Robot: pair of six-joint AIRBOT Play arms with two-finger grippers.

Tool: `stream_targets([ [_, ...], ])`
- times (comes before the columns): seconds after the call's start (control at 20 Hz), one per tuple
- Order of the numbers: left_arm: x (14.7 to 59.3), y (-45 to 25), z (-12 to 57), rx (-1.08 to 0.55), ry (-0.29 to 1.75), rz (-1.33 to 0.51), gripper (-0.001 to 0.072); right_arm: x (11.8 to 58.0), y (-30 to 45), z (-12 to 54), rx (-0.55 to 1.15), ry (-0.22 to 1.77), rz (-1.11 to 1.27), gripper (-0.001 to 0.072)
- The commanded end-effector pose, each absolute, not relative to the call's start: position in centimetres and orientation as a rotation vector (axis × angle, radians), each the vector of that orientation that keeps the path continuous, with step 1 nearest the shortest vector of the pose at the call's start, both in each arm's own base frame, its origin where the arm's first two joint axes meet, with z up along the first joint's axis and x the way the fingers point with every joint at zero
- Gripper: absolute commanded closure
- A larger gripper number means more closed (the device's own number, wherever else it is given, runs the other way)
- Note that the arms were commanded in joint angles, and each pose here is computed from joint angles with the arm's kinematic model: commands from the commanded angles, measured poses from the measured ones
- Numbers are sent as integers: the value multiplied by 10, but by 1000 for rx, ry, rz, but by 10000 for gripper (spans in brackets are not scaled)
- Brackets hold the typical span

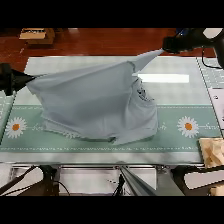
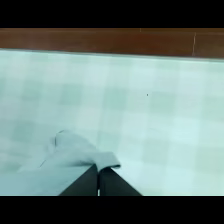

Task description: Fold the shirts.

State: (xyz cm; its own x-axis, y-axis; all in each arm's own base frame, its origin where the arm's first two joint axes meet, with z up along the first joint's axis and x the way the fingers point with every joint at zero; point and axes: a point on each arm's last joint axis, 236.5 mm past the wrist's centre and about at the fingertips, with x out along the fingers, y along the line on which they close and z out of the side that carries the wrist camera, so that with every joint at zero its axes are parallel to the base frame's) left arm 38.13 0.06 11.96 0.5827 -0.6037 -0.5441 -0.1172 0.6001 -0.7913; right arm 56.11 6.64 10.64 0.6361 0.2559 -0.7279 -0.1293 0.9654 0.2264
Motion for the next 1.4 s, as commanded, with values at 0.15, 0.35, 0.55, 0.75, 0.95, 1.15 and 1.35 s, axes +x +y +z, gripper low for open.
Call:
stream_targets([
  [0.15,414,17,58,-924,980,-263,601,558,22,94,-39,895,99,443],
  [0.35,394,67,44,-798,1023,-172,312,516,-61,130,-231,957,-138,300],
  [0.55,311,106,-5,-643,1378,-32,305,471,-91,100,-60,1143,-121,299],
  [0.75,276,97,-33,-668,1565,-65,302,430,-96,33,144,1310,-17,299],
  [0.95,267,85,-54,-719,1667,-117,117,392,-86,-19,305,1419,78,300],
  [1.15,263,77,-69,-730,1731,-156,126,387,-83,-29,354,1421,93,300],
  [1.35,261,68,-84,-739,1787,-192,126,400,-79,-22,377,1357,96,301],
])
